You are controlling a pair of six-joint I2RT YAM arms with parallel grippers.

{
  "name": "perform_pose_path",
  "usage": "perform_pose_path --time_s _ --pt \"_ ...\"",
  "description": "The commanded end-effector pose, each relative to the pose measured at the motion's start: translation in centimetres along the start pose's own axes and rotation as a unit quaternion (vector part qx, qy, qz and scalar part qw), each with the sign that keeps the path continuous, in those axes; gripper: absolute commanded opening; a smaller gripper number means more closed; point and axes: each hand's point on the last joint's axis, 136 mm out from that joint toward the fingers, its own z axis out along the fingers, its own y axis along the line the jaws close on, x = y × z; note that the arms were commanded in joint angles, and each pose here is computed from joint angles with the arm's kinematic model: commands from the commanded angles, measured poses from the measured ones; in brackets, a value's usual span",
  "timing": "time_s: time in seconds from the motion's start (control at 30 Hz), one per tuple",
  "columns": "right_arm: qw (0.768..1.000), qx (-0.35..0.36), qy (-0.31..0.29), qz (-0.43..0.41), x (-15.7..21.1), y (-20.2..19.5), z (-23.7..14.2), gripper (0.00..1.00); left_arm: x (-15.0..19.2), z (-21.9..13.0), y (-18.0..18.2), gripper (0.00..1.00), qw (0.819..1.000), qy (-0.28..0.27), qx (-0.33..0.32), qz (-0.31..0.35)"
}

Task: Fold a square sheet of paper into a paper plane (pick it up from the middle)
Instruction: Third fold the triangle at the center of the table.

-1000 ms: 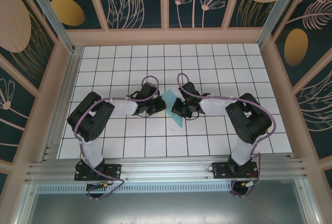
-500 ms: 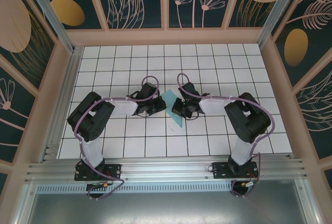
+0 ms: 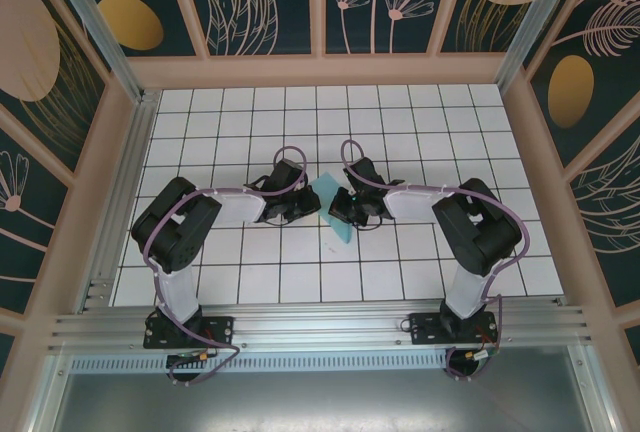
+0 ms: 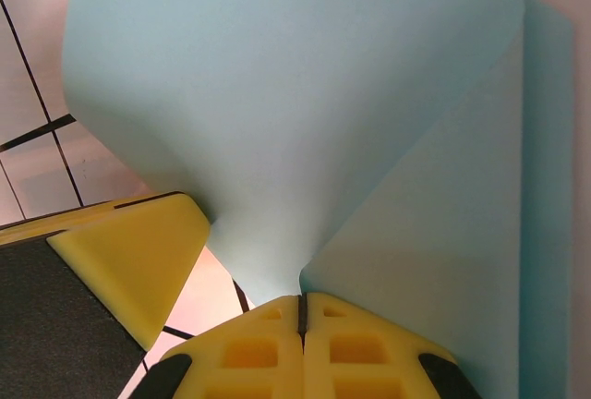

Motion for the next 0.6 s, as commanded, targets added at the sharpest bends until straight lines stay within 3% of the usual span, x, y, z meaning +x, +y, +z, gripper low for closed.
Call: perform_pose_path --time_s 0.0,0.57 --pt "1.000 0.021 0.001 -0.005 0.03 -1.09 0.44 0.00 1.10 0.74 1.32 0.13 1.000 0.021 -0.014 -0.001" --pt "0.999 0.042 -0.008 -0.014 -0.02 -1.84 -0.10 0.00 1.11 0.80 1.46 0.13 1.000 0.022 -0.016 -0.001"
